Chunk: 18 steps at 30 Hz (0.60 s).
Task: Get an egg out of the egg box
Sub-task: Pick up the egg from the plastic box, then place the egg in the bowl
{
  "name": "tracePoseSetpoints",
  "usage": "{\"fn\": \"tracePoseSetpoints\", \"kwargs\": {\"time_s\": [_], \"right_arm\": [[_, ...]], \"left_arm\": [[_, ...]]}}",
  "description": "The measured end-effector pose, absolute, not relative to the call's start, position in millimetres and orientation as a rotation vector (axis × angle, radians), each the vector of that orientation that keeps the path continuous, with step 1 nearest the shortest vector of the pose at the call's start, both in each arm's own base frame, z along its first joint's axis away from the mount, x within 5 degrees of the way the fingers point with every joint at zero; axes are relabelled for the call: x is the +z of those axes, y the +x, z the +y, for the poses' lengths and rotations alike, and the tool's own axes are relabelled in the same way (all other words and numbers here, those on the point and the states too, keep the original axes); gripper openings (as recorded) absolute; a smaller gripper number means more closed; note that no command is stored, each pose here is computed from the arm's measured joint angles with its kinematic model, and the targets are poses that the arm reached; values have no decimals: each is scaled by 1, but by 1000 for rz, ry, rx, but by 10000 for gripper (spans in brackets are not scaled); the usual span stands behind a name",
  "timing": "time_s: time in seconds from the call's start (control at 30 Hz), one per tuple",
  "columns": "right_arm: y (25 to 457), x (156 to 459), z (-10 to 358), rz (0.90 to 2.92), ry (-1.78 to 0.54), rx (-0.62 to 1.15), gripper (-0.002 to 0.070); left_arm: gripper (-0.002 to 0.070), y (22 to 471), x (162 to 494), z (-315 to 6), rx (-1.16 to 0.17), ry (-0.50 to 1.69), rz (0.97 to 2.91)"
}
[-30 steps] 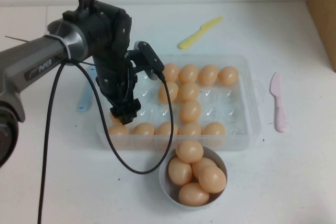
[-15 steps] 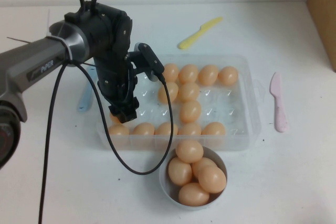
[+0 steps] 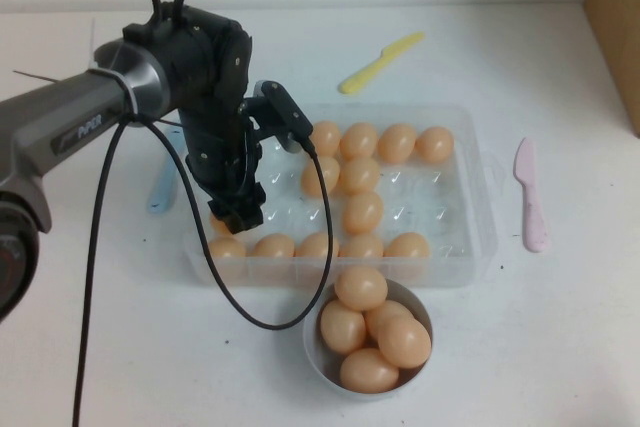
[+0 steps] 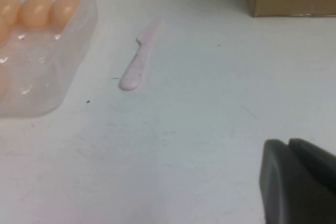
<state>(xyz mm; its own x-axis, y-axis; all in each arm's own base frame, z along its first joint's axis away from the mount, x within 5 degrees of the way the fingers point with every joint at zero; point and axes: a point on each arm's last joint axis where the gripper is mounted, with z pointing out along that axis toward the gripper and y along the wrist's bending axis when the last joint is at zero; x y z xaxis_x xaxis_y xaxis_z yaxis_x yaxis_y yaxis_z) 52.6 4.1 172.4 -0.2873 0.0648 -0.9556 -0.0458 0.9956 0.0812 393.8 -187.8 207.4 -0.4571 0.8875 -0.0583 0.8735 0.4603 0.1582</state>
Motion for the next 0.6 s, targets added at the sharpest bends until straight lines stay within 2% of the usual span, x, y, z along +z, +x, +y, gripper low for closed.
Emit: {"fn": "tracePoseSetpoints", "kwargs": {"time_s": [0.23,0.43,0.6], "right_arm": [[53,172,4,1859,14,107,-17],[53,172,4,1859,14,107,-17],[53,172,4,1859,14,107,-17]], "left_arm": [[333,390,228,-186,162,1492,2548],[333,375,273,-183,182,1353,2512],[330,346,309,-194,159,1327,2483]]}}
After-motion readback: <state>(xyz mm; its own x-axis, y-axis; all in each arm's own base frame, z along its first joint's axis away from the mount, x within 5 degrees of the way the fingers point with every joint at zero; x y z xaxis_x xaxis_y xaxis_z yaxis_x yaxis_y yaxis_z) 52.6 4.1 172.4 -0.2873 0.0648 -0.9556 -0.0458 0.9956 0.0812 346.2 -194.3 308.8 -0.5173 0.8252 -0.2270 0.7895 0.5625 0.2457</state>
